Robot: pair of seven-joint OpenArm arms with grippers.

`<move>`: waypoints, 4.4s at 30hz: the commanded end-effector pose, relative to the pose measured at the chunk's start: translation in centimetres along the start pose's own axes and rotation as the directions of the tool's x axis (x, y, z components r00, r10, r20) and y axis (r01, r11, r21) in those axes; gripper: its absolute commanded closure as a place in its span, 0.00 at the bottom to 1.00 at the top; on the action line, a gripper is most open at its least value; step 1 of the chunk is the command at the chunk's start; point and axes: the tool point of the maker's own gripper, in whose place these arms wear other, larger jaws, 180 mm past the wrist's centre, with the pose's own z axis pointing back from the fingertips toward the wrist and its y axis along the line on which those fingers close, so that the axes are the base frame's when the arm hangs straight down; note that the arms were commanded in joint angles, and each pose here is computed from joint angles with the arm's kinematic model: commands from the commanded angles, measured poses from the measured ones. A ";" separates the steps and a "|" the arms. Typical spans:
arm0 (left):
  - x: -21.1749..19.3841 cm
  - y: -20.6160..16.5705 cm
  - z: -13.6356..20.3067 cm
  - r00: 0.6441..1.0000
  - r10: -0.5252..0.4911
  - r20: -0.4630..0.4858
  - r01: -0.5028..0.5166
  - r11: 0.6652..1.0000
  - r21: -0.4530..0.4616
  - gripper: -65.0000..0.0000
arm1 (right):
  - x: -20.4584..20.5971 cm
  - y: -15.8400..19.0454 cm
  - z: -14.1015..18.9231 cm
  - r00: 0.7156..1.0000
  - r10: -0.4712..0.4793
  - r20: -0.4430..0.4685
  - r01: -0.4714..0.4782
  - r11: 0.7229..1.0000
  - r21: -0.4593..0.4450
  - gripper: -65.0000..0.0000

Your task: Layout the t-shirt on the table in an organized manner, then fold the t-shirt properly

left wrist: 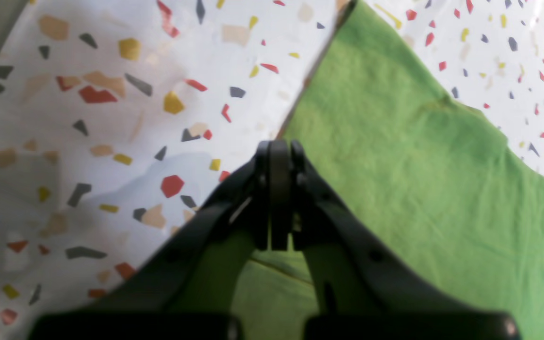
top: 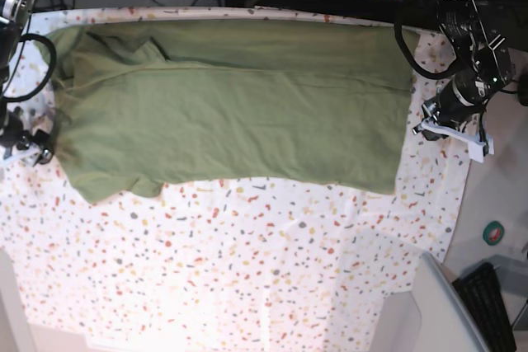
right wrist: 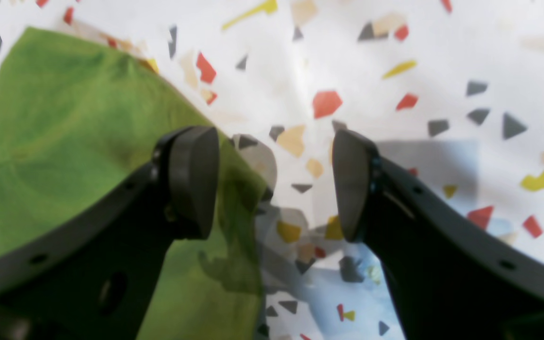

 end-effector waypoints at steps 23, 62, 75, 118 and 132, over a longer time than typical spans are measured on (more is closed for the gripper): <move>2.2 -0.5 0.2 0.998 -0.012 0.057 0.013 1.000 -0.016 0.91 | 0.0 3.6 -0.3 0.990 0.137 -0.021 -0.135 0.989 0.061 1.00; 2.3 -0.6 0.1 0.998 -0.016 0.057 0.017 1.000 -0.017 0.91 | -10.9 10.3 8.7 0.993 0.099 -0.064 -0.092 0.991 0.100 1.00; 2.2 -0.5 0.2 0.998 -0.016 0.056 0.017 1.000 -0.014 0.91 | -6.0 11.6 10.3 0.984 0.164 0.067 -0.170 0.981 0.099 0.66; 1.5 0.1 -0.5 1.000 0.010 0.028 -0.009 1.000 -0.007 0.68 | -2.5 8.8 6.2 0.988 0.154 0.021 -0.155 0.985 0.080 0.49; 1.4 0.2 -0.5 1.000 0.011 0.028 -0.011 1.000 -0.006 0.68 | -3.8 10.5 4.6 0.983 0.179 -0.033 -0.174 0.977 0.125 0.50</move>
